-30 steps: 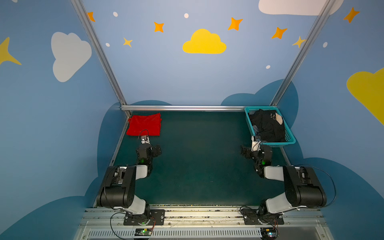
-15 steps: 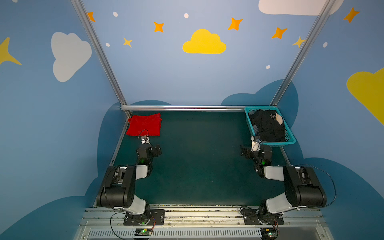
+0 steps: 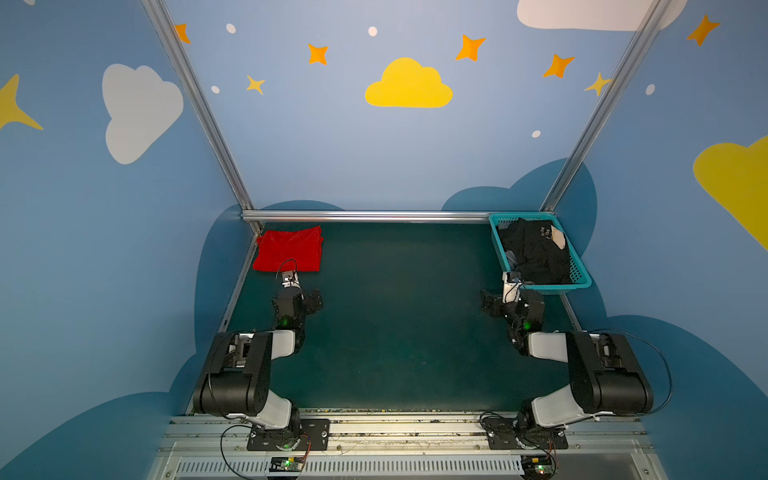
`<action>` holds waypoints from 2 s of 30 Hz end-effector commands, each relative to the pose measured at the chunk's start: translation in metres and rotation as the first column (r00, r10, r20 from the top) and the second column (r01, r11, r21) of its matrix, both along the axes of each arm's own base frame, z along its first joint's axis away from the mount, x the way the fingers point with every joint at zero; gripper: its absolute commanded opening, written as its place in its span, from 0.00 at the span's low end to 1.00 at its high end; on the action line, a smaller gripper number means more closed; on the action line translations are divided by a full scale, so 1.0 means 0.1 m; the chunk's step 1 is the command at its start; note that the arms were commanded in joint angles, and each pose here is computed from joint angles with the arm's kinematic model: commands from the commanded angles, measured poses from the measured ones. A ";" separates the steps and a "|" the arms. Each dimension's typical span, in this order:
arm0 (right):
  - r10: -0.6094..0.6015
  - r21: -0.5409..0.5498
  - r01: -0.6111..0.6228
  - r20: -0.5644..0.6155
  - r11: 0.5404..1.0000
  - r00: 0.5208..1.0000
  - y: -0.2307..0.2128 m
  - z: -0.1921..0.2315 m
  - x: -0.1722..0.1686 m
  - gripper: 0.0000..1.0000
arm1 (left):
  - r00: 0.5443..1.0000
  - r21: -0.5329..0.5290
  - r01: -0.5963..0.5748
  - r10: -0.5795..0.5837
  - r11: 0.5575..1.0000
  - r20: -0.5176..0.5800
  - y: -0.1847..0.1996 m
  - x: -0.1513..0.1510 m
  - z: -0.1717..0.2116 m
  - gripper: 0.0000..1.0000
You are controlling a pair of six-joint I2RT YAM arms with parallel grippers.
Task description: Fold and stack the t-shirts
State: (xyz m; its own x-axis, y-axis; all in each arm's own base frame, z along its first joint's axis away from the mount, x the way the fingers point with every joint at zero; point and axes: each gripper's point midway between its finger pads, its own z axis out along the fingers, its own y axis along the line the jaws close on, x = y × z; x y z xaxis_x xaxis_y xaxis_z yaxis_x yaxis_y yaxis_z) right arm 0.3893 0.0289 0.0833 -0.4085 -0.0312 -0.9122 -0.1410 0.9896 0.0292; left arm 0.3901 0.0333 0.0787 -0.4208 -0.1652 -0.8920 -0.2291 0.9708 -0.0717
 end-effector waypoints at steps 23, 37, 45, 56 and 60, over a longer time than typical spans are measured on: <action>0.046 0.003 -0.046 -0.018 0.999 0.999 0.30 1.57 -0.50 0.95 | 0.984 -0.353 0.177 -0.174 0.919 0.041 -0.93 -0.28 1.94 0.96; -0.180 -0.017 0.185 -0.319 0.983 0.930 -0.43 1.69 0.29 0.95 | 0.922 -0.336 0.241 -0.323 0.911 -0.213 -1.13 -0.23 1.48 0.92; -0.209 0.021 0.262 -0.546 0.965 0.812 -0.85 1.05 0.58 0.72 | 0.929 -0.320 0.193 -0.278 0.928 -0.245 -1.03 -0.24 1.35 0.89; -0.130 0.094 0.266 -0.687 0.959 0.714 -0.86 0.43 0.82 0.65 | 0.911 -0.354 0.198 -0.305 0.914 -0.279 -1.08 -0.23 1.20 0.86; -0.128 0.107 0.279 -0.697 0.954 0.706 -0.85 0.34 0.86 0.63 | 0.912 -0.346 0.199 -0.303 0.917 -0.276 -1.07 -0.23 1.21 0.86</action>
State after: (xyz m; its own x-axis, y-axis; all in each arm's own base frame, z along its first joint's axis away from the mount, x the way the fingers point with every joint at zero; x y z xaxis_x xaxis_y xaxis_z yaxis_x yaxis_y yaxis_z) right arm 0.4726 -0.0608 0.1136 -0.8914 0.2492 -0.3787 0.1875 0.9632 0.1926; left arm 0.3689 -0.0739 0.2050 -0.7248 -0.2686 -0.6344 -0.0480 0.9383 -0.3425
